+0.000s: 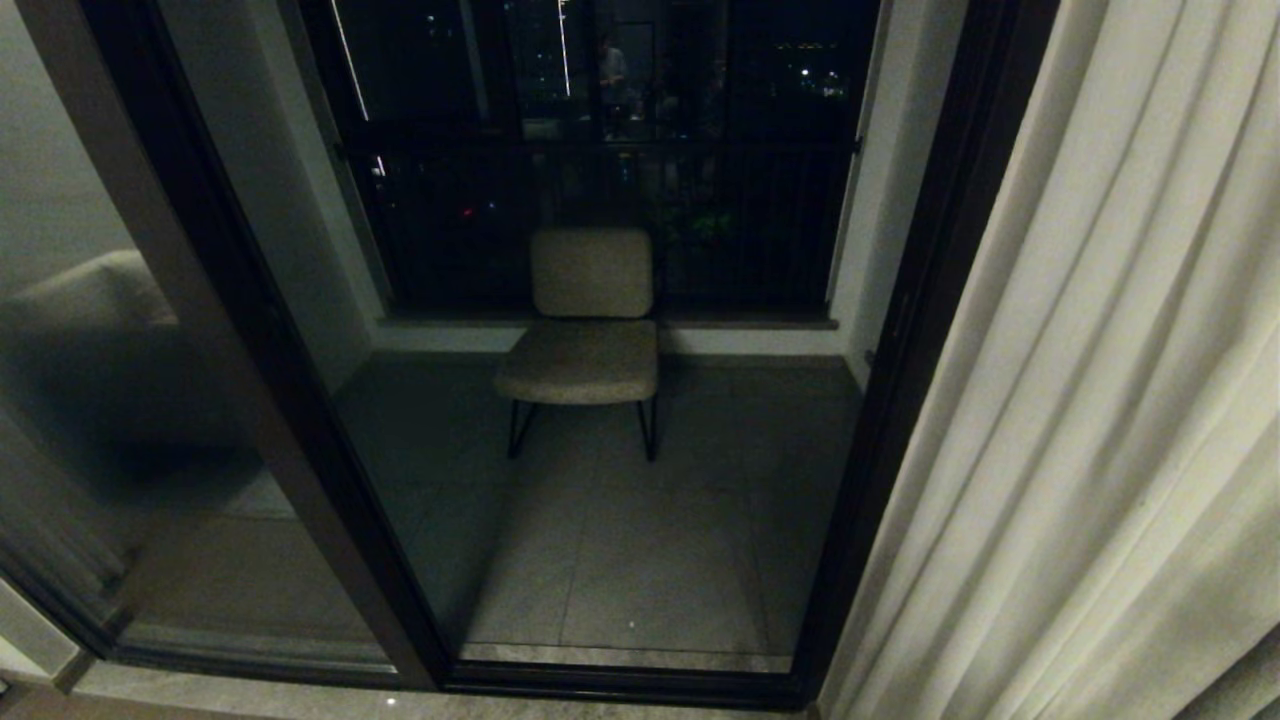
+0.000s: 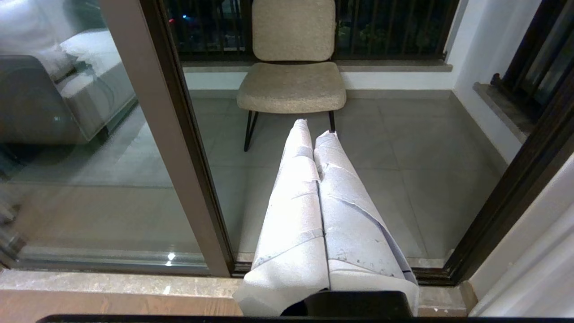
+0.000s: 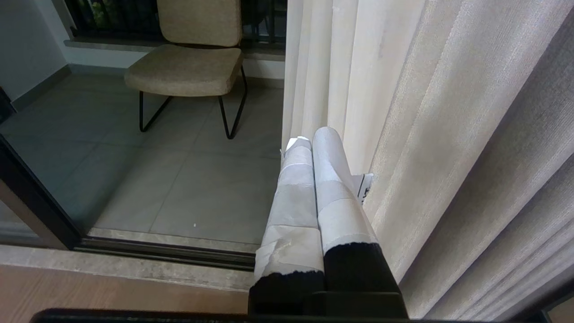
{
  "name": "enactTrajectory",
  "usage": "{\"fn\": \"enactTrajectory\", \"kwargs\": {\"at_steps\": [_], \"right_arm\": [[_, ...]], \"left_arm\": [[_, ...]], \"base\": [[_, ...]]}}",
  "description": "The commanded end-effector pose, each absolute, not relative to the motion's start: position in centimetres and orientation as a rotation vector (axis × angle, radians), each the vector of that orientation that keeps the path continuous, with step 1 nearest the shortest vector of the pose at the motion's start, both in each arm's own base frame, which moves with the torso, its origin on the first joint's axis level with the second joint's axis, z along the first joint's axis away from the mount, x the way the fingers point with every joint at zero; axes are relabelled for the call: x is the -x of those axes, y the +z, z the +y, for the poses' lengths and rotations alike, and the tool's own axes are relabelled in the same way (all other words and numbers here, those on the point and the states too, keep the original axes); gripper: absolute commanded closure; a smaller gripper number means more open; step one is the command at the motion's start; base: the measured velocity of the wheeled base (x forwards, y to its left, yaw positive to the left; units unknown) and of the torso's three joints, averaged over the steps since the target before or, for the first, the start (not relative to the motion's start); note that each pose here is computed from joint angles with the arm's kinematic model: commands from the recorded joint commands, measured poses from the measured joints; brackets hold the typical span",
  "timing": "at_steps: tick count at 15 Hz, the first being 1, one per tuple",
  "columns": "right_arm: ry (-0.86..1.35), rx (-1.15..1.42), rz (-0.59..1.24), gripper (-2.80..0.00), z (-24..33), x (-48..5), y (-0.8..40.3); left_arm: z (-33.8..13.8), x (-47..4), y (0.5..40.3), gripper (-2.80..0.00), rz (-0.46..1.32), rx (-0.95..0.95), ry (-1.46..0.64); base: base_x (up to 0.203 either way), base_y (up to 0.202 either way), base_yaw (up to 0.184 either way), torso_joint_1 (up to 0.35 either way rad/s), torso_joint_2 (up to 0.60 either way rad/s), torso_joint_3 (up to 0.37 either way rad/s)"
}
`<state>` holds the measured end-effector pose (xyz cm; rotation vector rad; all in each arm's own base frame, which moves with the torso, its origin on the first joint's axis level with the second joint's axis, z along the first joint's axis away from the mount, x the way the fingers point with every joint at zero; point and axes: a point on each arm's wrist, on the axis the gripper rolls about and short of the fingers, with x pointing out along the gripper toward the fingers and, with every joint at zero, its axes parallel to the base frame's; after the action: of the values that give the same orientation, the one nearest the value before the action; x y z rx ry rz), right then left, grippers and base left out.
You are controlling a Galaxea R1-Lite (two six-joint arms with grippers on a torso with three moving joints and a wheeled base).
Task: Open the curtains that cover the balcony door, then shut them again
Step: Pull the inner curtains open on both sides
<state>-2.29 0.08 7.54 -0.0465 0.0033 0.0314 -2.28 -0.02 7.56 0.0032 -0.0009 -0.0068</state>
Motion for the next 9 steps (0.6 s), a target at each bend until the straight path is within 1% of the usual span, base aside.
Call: {"fn": "enactTrajectory", "kwargs": {"at_steps": [1,9], "right_arm": [[0.032,0.047,0.005,0.0,0.08,2.28,7.53],[0.032,0.046,0.005,0.0,0.08,2.28,7.53]], "left_arm": [[-0.02,2.28,7.56,0.0,-0.002,-0.003,-0.006],[-0.02,2.28,7.56,0.0,-0.002,-0.003,-0.007]], "base": [[0.0,0.0,0.0,0.0,0.0,0.0],[0.0,0.0,0.0,0.0,0.0,0.0]]}}
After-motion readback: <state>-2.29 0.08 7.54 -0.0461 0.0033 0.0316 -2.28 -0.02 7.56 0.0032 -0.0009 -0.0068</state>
